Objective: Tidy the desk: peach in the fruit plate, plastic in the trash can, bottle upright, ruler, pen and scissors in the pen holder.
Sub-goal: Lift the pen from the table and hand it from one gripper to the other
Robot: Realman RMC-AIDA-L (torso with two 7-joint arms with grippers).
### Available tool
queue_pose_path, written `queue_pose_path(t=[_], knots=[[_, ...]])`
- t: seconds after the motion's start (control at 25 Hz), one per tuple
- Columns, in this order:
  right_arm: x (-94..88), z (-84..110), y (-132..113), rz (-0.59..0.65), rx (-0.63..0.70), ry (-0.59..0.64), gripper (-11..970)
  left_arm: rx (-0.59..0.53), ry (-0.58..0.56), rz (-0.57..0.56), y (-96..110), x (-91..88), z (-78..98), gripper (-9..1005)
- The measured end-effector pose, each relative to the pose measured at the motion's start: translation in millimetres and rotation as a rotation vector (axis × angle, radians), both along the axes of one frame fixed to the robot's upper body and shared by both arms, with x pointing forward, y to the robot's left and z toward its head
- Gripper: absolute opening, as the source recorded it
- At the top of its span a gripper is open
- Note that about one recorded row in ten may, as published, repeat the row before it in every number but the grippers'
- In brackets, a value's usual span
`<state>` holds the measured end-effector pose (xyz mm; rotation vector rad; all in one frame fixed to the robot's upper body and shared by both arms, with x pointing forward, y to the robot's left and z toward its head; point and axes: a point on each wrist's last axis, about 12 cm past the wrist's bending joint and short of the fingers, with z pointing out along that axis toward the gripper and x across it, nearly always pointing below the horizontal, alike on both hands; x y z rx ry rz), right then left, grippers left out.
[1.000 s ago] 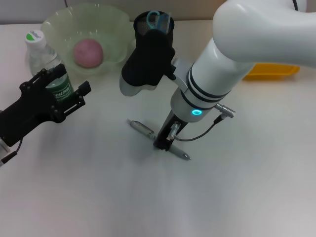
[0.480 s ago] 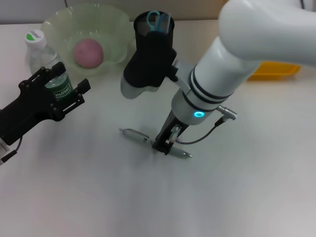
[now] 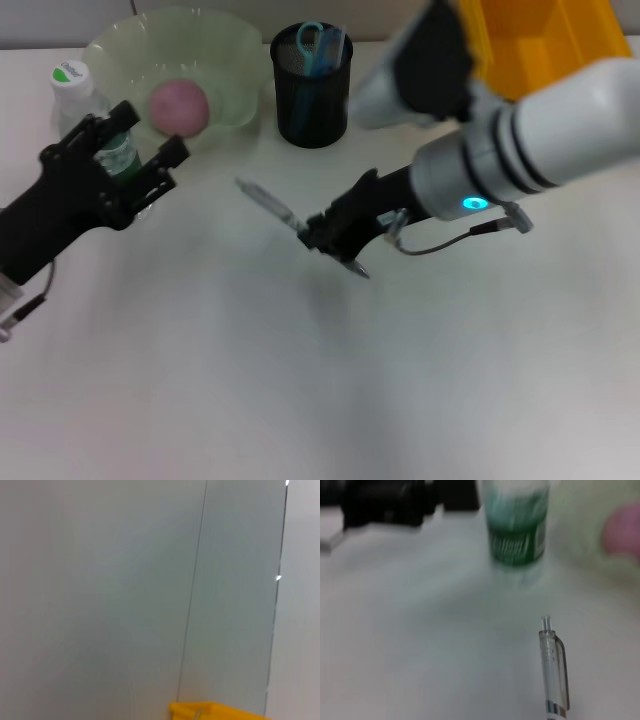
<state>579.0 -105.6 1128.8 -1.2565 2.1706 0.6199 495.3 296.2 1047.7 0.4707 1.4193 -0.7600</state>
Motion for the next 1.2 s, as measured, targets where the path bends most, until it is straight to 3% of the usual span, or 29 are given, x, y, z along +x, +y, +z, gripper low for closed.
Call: queue_pose_path(t=[0.28,0.52,0.84,1.2], knots=[[-14.5,-14.6,-43,-0.016,0.359,-0.184,115,-0.084,-0.011,-0.061,-30,3.9,3.4,752],[-21.0,-28.0,-61,-0.04,0.494,-0.308,115,-0.139,0.008,-0.097,-48,8.3,5.7,750],[-24.9,-42.9,-67,-0.041,0.576,-0.472,114,-0.181,0.032,-0.115,-64,15.3,8.0,748],[-28.7,-49.2,-49,-0.005,0.587,-0.543,114,-0.18,0.039,-0.114,-73,20.7,8.7,746]])
